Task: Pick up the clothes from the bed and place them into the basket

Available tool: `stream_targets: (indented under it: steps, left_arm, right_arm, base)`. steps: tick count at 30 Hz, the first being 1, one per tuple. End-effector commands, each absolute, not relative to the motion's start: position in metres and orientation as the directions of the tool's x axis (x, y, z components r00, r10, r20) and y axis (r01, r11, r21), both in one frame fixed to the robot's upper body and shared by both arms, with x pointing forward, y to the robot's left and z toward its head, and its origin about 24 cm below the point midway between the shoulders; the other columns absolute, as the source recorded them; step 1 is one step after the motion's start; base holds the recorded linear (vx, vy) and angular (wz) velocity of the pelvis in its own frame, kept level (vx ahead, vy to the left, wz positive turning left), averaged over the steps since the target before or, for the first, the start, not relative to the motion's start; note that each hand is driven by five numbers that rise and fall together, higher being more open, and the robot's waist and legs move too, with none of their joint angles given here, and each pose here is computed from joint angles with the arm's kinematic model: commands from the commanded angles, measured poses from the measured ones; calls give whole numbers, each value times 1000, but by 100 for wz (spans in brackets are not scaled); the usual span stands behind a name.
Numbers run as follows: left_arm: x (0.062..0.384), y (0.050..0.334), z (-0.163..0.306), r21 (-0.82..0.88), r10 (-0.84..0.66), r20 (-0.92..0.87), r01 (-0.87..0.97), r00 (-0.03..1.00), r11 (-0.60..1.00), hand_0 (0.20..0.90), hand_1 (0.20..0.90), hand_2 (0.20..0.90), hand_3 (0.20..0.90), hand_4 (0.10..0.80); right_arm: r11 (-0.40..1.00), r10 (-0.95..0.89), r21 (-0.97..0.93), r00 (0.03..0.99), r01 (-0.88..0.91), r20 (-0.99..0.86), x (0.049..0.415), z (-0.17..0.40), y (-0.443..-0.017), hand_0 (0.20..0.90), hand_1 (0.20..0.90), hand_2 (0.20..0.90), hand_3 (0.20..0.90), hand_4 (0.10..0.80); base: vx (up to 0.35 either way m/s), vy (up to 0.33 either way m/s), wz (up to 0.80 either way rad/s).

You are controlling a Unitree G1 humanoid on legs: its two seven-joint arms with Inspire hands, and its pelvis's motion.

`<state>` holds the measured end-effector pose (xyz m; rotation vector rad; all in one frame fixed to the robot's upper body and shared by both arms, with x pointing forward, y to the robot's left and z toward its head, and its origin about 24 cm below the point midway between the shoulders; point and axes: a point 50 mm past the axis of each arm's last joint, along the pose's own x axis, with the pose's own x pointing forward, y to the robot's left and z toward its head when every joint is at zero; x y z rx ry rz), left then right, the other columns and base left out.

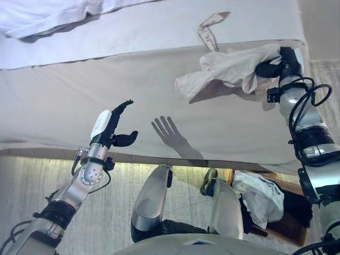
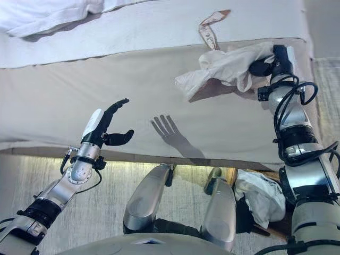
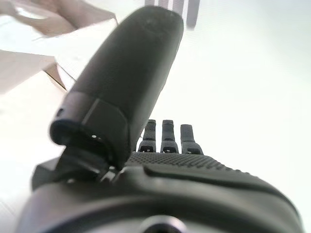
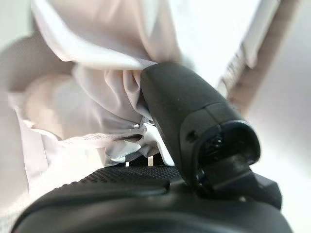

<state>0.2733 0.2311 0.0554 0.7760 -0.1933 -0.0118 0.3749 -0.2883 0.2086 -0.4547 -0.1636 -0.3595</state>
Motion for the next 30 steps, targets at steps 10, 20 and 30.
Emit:
stream_targets:
  steps: [10,20,30]
  left_arm:
    - [286,250,76,639,52,221,-185,974,747,900,900,900,900,800]
    - [272,278,62,633,166,177,-242,970,736,900,900,900,900,800]
    - [266,293,67,559,286,214,-357,934,749,900,900,900,900,800]
  right_arm:
    - [853,-139,-372,846,366,514,355,262,-269,300,300,300,200,100]
    - [841,-235,-296,799,453,553,335,265,-294,300,300,300,200,100]
    - [842,-263,-231,744,488,614,331,283,-311,300,300,300,200,100]
  base:
    - [34,74,-43]
    - [-48,85,-26]
    - [-218,14,-95]
